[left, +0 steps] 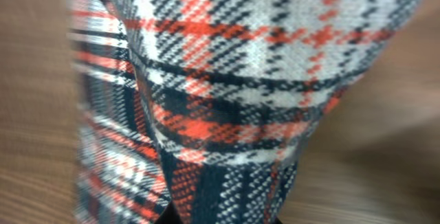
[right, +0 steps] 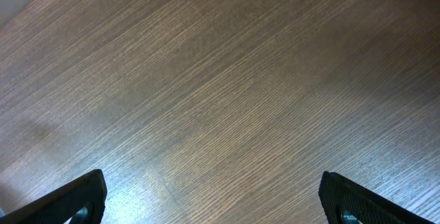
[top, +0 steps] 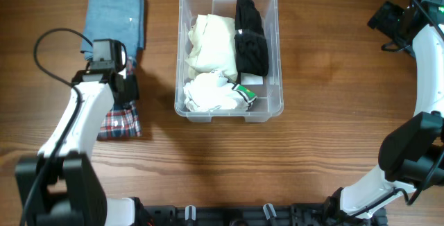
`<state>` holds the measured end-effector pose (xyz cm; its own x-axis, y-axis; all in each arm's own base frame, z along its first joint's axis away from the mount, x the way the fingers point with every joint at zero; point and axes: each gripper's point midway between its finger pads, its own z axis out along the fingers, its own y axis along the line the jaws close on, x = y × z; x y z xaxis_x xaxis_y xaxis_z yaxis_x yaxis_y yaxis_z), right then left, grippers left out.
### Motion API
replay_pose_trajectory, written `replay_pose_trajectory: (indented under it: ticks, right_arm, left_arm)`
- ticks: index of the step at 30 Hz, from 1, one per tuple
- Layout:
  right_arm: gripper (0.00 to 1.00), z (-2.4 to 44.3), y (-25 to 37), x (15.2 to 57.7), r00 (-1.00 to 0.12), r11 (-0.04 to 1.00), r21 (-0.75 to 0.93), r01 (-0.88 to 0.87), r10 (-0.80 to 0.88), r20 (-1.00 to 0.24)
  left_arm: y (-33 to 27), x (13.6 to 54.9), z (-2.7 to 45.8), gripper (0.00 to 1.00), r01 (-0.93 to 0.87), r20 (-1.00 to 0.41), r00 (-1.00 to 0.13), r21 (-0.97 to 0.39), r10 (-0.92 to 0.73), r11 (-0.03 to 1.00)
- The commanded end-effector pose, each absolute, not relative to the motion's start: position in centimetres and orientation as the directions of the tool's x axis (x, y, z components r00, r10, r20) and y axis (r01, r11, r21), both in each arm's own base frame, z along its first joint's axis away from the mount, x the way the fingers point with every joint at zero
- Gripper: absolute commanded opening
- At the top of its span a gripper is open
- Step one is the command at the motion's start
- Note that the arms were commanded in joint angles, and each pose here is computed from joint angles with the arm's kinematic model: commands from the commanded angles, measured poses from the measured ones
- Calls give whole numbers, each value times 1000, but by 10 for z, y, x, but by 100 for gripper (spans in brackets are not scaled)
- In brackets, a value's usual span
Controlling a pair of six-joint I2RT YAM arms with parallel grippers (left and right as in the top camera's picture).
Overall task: Pack container
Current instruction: 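Lift the plaid shirt and carry it over the bin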
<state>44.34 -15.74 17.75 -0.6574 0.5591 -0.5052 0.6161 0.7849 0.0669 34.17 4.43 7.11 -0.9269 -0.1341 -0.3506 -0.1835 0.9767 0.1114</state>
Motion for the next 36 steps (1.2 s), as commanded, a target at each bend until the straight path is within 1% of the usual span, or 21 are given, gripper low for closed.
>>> replay_pose_trajectory:
  ticks: [1, 4, 9, 12, 14, 18, 22, 25, 28, 30, 33, 36]
  right_arm:
    - [100, 170, -157, 444, -657, 778, 74, 623, 573, -489]
    - [100, 170, -157, 444, -657, 778, 75, 624, 574, -489]
    - [100, 170, -157, 444, -657, 778, 75, 624, 574, -489]
    - [100, 170, -157, 444, -657, 778, 75, 624, 574, -489]
    - [100, 170, -157, 444, -657, 778, 74, 623, 573, -489]
    - [100, 170, -157, 444, -657, 778, 74, 623, 573, -489]
    - [100, 170, -157, 444, -657, 778, 75, 624, 574, -489]
    - [100, 171, -157, 444, -657, 778, 75, 623, 573, -490]
    - [100, 171, -157, 444, -657, 778, 75, 624, 574, -490]
    - [100, 171, -157, 444, -657, 778, 75, 624, 574, -490]
    - [100, 170, -157, 444, -657, 778, 74, 623, 573, -489]
    - [100, 171, -157, 444, -657, 778, 75, 623, 573, -490]
  left_arm:
    - [23, 364, 146, 4, -175, -542, -821, -56, -177, 983]
    - [17, 361, 185, 4, -150, -632, -757, -76, -164, 986]
    - [-9, 345, 249, 4, -62, -771, -627, -99, -116, 993]
    - [-34, 339, 288, 4, -3, -844, -518, -159, -138, 987]
    - [-59, 336, 318, 4, 69, -888, -430, -210, -161, 975]
    - [-104, 334, 357, 4, 187, -905, -332, -339, -265, 922]
    - [-149, 339, 396, 4, 329, -916, -220, -392, -334, 859]
    - [-164, 353, 401, 4, 324, -904, -182, -426, -387, 845]
    - [-187, 372, 389, 4, 340, -893, -197, -450, -405, 826]
    - [-203, 392, 367, 4, 331, -881, -232, -470, -412, 818]
    - [-220, 421, 314, 7, 288, -873, -312, -463, -375, 838]
    - [-231, 430, 277, 7, 246, -839, -396, -488, -373, 837]
